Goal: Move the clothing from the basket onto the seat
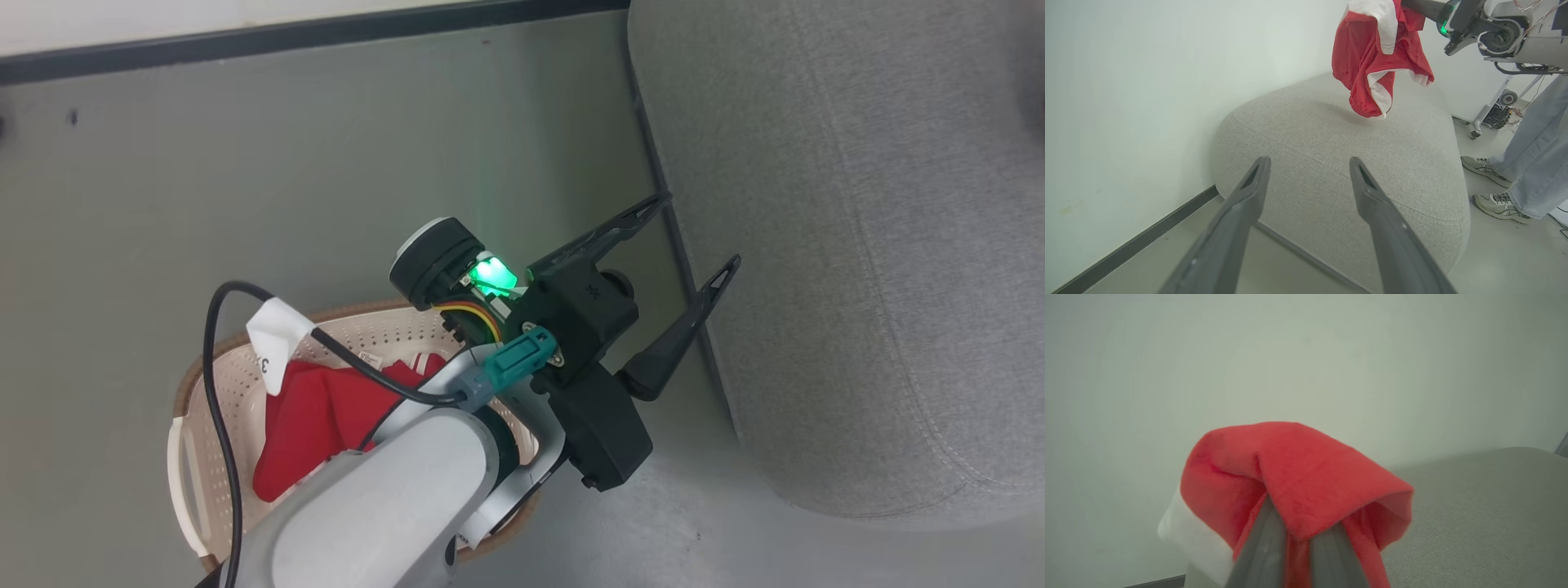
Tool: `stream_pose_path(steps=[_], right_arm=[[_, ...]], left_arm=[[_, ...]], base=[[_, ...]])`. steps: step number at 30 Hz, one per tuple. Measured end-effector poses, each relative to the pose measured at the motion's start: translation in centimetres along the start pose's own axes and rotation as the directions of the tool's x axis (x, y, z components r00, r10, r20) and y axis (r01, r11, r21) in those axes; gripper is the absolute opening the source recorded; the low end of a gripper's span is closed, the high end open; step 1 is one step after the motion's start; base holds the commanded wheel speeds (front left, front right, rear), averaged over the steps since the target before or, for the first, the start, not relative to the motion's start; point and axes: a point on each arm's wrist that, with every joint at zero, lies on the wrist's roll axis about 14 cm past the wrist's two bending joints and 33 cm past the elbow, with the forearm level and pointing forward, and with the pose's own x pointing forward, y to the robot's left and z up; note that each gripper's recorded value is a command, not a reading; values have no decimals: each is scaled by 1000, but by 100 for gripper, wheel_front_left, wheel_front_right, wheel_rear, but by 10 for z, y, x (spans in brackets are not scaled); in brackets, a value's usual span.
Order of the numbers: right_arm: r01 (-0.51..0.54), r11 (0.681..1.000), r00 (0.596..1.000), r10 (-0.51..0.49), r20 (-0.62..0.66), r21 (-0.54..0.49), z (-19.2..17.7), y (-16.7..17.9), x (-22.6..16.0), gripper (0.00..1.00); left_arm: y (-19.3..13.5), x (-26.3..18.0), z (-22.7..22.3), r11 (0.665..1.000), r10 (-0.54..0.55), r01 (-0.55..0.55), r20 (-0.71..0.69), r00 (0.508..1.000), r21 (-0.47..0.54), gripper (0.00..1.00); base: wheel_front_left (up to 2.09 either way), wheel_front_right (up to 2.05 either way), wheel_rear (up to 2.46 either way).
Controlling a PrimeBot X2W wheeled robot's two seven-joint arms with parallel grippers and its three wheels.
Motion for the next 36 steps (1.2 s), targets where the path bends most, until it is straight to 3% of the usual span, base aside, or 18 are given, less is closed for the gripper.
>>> stream_pose_path(steps=[5,15,28,34,35,36], right_arm=[[-7,1000,998,6,-68,-6,-31,9,11,0],[49,998,985,-56,-163,-47,-61,-12,1,0],[120,988,932,-145,-332,-93,-112,-37,-30,0],[99,991,908,-129,-399,-94,-128,-30,-44,0],[111,990,898,-136,-418,-85,-132,-31,-48,7],[119,990,888,-139,-438,-73,-136,-32,-52,7]], left_arm=[[12,-2,-8,1000,20,-20,-5,1000,-16,100],[21,-5,-13,999,41,-41,-9,999,-13,100],[25,-5,-16,999,51,-51,-12,999,1,100],[24,-5,-10,998,56,-56,-1,998,16,100],[23,-5,-8,998,57,-57,1,998,19,100],[23,-5,-6,998,56,-56,9,998,22,100]], base=[[0,0,0],[0,0,0],[0,0,0],[0,0,0],[0,0,0],[0,0,0]])
